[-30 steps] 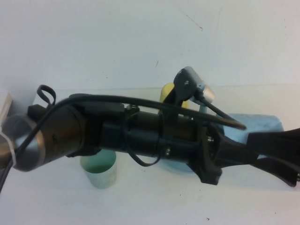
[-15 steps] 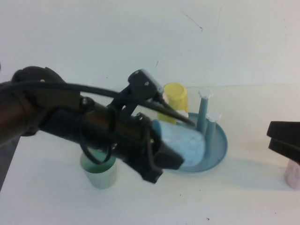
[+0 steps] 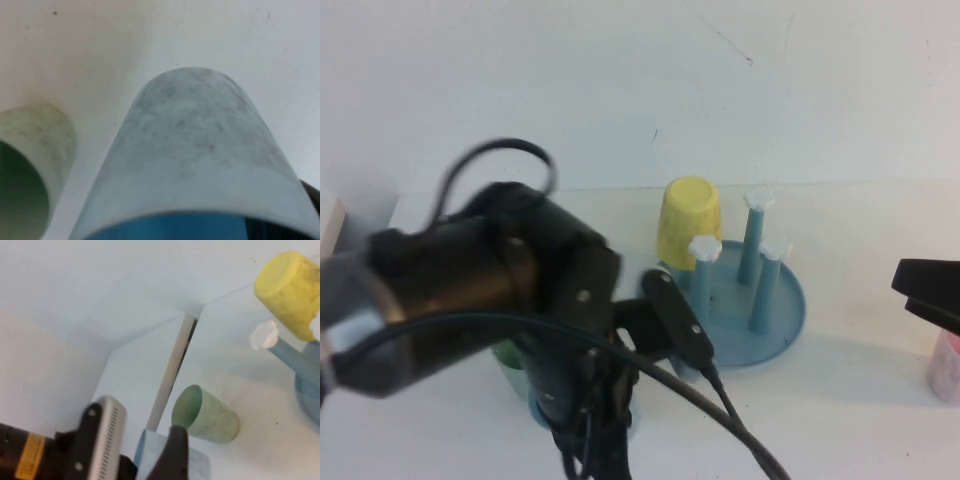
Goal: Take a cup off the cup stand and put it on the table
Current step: Place the cup on the table
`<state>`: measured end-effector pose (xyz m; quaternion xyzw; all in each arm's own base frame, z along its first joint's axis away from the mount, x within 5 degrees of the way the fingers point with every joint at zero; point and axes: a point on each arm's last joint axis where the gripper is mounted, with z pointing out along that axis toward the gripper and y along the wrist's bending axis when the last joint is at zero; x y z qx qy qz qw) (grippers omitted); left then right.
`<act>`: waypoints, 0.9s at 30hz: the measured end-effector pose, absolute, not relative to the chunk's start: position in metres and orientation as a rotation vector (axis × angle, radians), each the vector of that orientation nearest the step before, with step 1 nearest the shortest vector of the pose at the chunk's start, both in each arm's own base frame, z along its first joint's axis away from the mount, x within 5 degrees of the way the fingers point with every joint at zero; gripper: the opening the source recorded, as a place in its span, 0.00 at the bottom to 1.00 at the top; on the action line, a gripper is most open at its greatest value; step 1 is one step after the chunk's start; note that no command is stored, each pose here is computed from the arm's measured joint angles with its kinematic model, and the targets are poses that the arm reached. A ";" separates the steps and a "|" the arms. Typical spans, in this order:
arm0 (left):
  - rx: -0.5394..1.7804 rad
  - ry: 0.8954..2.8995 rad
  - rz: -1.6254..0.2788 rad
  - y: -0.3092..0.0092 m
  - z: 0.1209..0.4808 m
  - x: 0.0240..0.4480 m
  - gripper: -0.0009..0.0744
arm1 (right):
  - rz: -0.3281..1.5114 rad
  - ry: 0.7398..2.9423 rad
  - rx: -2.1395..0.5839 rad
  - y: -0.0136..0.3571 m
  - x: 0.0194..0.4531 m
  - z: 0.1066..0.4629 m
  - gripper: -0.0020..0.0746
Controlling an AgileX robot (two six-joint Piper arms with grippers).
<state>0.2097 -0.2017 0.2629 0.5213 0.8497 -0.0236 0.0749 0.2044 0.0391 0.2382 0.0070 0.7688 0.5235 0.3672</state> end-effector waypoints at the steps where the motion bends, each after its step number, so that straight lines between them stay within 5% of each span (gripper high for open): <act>1: 1.592 2.554 -0.036 -0.206 0.259 0.211 0.04 | 1.344 1.975 0.018 0.039 0.204 0.238 0.93; 9: 1.733 2.593 0.205 -0.226 0.225 0.239 0.04 | 1.343 1.976 0.019 0.039 0.205 0.238 0.93; 21: 1.809 2.615 0.254 -0.246 0.201 0.262 0.04 | 1.340 1.977 0.021 0.039 0.205 0.238 0.93; 27: 1.809 2.616 0.247 -0.248 0.198 0.263 0.23 | 1.340 1.977 0.021 0.039 0.205 0.238 0.93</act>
